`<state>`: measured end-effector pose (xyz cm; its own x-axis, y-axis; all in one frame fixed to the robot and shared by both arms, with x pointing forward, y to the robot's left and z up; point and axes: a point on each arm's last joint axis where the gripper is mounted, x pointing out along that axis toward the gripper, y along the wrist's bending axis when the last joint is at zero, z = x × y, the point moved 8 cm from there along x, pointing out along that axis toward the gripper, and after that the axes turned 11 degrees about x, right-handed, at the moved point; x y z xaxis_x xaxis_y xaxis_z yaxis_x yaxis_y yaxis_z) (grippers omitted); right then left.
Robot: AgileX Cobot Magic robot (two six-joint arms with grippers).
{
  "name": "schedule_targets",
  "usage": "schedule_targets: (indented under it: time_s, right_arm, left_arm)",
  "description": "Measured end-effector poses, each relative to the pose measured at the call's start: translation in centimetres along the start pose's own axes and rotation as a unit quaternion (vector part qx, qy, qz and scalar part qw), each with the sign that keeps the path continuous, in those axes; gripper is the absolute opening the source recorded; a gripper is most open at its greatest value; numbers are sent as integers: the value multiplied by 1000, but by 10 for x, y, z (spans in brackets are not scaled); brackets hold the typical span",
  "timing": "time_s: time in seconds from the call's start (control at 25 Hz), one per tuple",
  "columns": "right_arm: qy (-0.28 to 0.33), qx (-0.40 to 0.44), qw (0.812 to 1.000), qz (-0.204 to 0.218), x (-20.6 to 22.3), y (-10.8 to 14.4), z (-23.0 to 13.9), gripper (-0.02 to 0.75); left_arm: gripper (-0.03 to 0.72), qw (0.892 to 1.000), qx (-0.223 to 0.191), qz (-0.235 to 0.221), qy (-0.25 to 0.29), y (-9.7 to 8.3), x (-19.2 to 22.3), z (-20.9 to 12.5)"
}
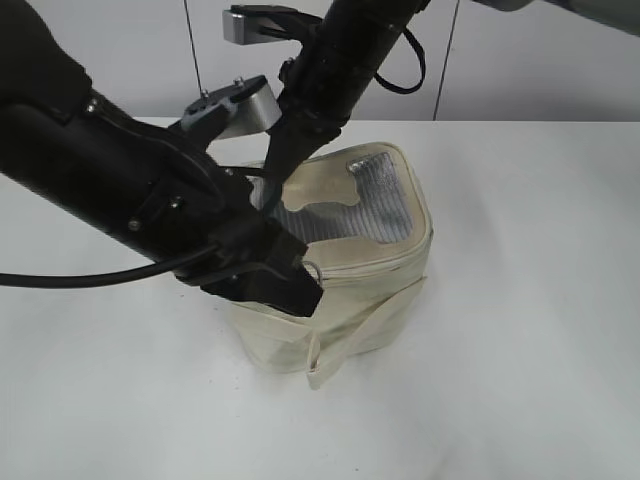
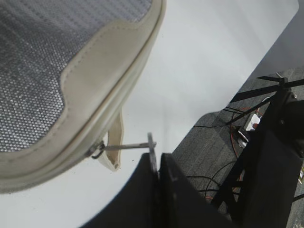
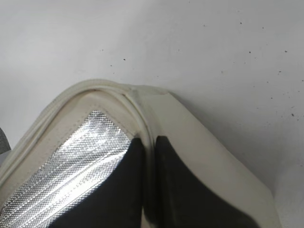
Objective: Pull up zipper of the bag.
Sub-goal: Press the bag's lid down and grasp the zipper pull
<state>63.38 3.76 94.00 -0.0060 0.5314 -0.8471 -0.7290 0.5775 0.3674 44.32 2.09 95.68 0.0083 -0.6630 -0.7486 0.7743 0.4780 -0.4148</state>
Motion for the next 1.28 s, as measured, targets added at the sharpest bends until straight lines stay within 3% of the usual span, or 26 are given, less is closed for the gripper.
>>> schedule_targets:
  time_s: [0.24, 0.44, 0.88, 1.28]
  right_arm:
    - [2, -6, 1000, 1, 0, 0, 0, 43]
    - [2, -18, 1000, 1, 0, 0, -1, 43]
    - [5, -28, 1000, -7, -1, -5, -2, 44]
    - [5, -27, 1000, -7, -1, -5, -2, 44]
  left_arm:
    - [-3, 1000, -25, -11, -14, -4, 9, 5]
    - [-3, 1000, 11, -4, -24, -20, 25, 15]
    - [-3, 997, 57, 13, -50, -25, 32, 44]
    - [-2, 991, 129, 28, 0, -27, 36, 29]
